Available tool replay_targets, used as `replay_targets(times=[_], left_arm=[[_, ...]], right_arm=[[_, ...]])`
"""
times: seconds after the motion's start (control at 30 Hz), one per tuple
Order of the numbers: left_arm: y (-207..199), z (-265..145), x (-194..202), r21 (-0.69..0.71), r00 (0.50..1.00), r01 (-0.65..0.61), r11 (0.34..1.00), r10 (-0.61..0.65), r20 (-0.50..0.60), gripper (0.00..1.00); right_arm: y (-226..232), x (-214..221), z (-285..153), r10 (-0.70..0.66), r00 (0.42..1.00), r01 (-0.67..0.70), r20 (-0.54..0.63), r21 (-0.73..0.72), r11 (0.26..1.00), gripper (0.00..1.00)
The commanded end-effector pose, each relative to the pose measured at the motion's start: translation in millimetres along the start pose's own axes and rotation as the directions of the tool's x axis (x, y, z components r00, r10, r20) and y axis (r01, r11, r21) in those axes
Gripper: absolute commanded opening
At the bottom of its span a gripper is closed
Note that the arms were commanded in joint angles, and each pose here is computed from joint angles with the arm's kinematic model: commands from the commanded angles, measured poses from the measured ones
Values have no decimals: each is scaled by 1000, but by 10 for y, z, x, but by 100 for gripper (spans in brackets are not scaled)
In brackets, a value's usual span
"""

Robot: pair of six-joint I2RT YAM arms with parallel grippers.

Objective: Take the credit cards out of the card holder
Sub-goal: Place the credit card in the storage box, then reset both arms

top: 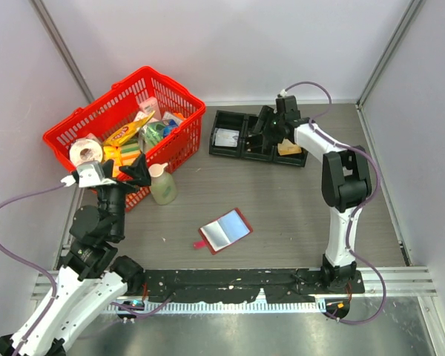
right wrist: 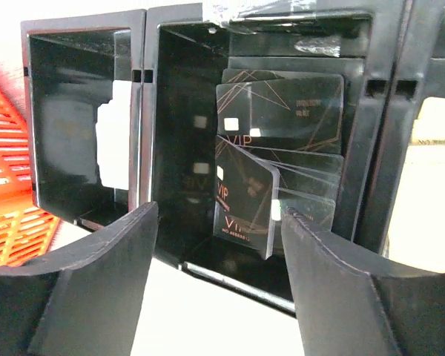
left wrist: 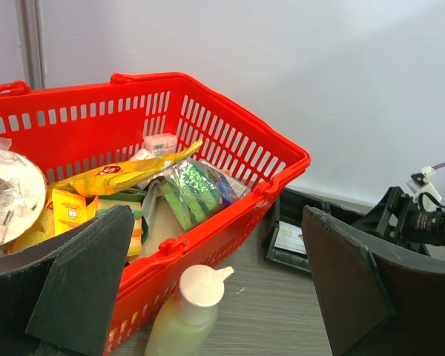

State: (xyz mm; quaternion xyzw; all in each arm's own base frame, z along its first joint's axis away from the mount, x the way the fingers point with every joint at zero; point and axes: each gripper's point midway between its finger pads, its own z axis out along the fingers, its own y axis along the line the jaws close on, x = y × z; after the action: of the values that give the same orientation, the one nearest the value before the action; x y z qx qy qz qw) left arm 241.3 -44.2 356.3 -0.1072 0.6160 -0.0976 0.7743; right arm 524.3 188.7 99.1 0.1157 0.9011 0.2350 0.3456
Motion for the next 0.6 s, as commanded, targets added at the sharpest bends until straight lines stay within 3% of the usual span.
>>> replay_targets(times=[0.0,0.1,0.27,0.57], left_arm=[[85,-30,-198,-43,996,72,996,-70,52,100],[125,-71,-261,-50,994,92,994,-89,66,100],[225,-119,-324,-90,988,137,986,-130,81,100],[475,-322,-584,-140,964,212,967,-183,195,100]], right_arm=[[33,-424,-622,-62,984,48,167,88,995,75],[-99,-621,-1059,-97,955,46,279,184,982,84],[-175,-783,-2040,-151,877,40,455,245,969,90],[-420,-617,-3851,-251,634,-1,731,326,945,96]])
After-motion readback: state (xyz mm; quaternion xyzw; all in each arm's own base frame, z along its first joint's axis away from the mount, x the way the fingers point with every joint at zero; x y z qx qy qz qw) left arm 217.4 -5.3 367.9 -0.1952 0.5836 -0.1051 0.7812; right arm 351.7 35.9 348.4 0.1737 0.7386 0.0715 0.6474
